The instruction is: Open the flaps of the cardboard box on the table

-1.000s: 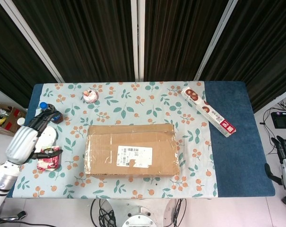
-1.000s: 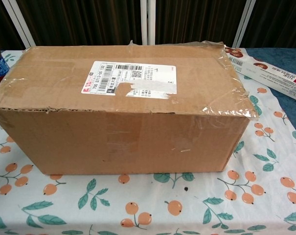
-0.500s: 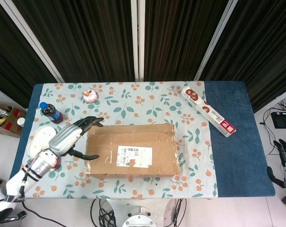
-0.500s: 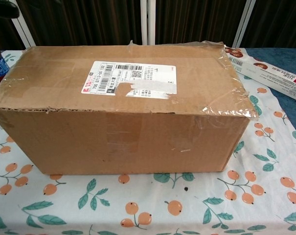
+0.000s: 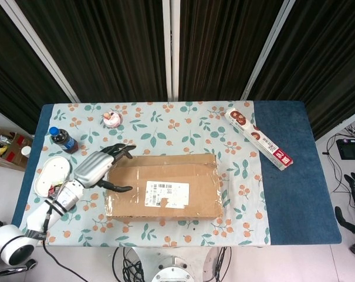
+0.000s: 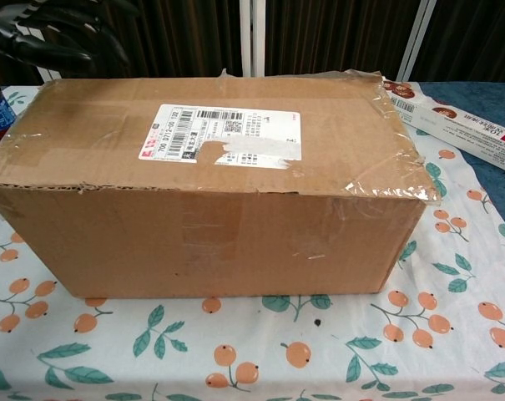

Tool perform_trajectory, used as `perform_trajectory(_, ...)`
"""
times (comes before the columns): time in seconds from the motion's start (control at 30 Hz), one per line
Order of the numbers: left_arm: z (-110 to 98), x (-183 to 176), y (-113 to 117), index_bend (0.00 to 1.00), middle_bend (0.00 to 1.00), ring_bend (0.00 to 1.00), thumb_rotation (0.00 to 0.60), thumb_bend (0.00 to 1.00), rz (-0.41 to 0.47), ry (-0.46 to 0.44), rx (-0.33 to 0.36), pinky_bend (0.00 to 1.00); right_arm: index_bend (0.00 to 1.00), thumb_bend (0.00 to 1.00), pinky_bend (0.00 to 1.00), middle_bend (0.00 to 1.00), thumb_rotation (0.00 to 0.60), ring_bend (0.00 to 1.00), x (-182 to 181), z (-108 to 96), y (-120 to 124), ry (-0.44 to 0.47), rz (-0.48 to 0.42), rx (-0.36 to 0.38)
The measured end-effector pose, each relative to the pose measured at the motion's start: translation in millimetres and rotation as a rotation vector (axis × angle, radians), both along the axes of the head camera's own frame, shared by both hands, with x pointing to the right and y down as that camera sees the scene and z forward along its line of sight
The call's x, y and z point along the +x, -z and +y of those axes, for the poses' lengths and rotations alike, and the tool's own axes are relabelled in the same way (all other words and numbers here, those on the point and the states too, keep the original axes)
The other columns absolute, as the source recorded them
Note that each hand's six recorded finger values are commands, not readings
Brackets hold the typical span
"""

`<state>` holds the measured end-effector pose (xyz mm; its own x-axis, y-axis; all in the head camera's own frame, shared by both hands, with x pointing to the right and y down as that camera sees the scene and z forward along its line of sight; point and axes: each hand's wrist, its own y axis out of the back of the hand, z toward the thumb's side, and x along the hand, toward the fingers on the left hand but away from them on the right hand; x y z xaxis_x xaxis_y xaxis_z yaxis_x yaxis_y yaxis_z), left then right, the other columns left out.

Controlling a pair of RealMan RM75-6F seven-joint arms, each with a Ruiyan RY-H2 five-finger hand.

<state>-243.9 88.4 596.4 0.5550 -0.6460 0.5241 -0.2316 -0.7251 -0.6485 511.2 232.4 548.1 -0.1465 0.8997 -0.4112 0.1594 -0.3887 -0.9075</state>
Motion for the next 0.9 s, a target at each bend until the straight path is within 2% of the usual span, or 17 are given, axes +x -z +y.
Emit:
perform_trajectory(0.1,2,1,-1,0.06,0.32,0.08,0.217,0.07,0.009,0.004,-0.019,0.17,0.00,0.34,0.00,0.00,0.600,0.00,0,0,-1,-0.002,-0.004,0.003)
perform_trajectory(0.5,8,1,2,0.06,0.38,0.08,0.215,0.06,0.050,0.009,-0.050,0.17,0.00,0.34,0.00,0.00,0.600,0.00,2,0,-2,-0.007,-0.002,0.006)
perform_trajectory(0.63,7,4,16,0.05,0.39,0.08,0.214,0.06,0.107,0.016,-0.019,0.17,0.00,0.34,0.00,0.00,0.600,0.00,3,-1,-3,-0.008,-0.003,0.005)
perform_trajectory(0.9,13,6,59,0.05,0.41,0.09,0.213,0.06,0.209,0.004,0.027,0.17,0.00,0.34,0.00,0.00,0.600,0.00,-1,-2,-5,0.005,-0.017,0.002)
